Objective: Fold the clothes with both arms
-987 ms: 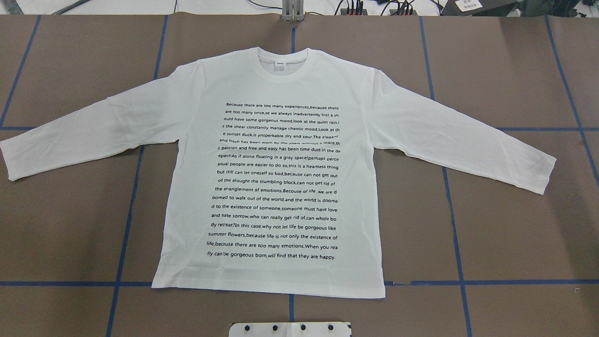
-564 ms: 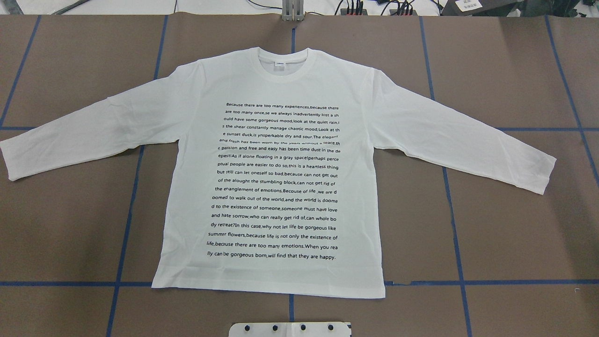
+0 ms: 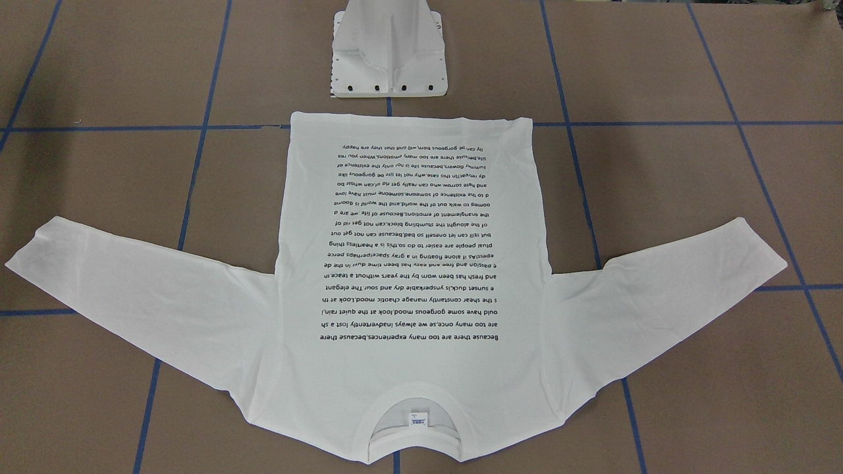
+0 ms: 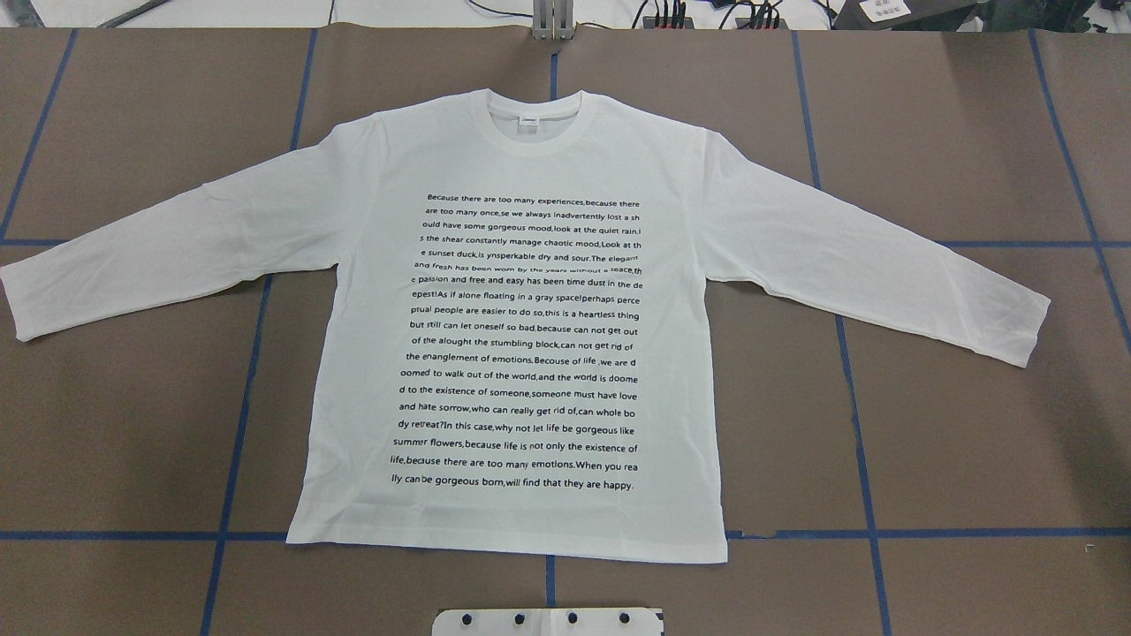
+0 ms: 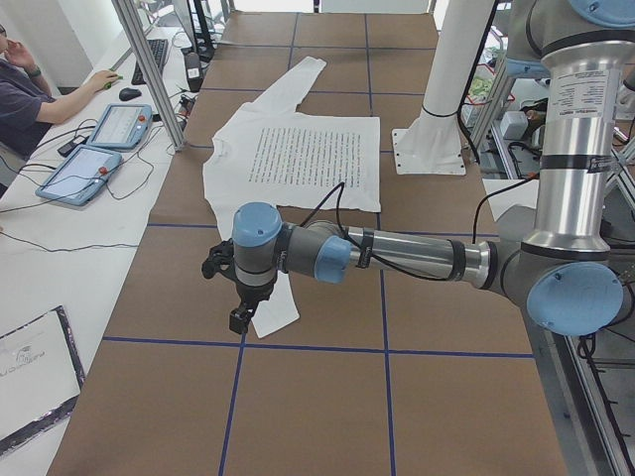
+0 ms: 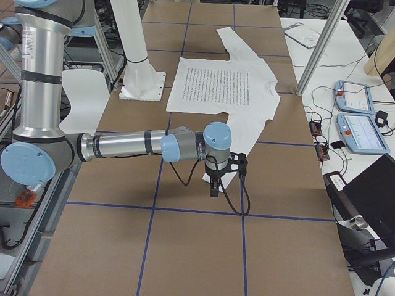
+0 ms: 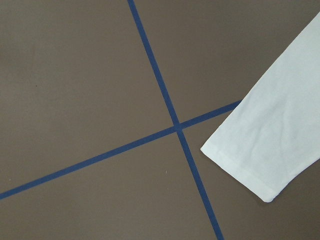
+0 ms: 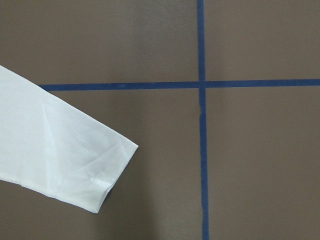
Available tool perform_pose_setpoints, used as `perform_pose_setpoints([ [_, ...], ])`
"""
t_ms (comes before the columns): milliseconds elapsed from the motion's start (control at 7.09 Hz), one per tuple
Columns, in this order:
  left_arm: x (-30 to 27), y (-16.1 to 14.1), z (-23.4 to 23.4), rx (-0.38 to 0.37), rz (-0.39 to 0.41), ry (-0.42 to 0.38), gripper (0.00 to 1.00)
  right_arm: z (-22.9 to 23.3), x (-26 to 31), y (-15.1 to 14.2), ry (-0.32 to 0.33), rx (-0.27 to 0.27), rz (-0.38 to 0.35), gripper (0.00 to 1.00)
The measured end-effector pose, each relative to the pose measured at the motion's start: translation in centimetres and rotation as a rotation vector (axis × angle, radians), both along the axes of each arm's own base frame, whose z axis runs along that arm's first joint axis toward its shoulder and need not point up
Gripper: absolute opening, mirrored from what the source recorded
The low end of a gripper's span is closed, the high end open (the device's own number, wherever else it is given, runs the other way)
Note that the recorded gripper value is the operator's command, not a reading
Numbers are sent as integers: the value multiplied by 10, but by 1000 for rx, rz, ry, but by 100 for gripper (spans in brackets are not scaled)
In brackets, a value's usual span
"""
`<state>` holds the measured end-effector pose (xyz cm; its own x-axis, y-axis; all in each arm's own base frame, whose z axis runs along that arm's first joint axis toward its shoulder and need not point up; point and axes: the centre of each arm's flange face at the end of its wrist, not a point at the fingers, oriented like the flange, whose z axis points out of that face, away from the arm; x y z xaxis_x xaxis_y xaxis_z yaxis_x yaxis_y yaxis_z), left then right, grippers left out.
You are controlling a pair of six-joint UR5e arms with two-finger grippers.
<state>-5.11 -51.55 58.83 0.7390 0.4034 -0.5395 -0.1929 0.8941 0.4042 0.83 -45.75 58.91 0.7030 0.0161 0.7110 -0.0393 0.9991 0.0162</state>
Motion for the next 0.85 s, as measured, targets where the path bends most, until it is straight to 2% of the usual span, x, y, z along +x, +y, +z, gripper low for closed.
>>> perform_pose_setpoints([
  [282, 3, -1, 0, 24, -5, 48, 100, -9, -44, -4, -20, -6, 43, 100],
  [705, 9, -1, -11, 42, 7, 115, 100, 18, -92, 21, -91, 25, 110, 100],
  [846, 11, 0, -14, 49, 16, 146, 100, 25, -119, 25, -82, 33, 128, 99],
])
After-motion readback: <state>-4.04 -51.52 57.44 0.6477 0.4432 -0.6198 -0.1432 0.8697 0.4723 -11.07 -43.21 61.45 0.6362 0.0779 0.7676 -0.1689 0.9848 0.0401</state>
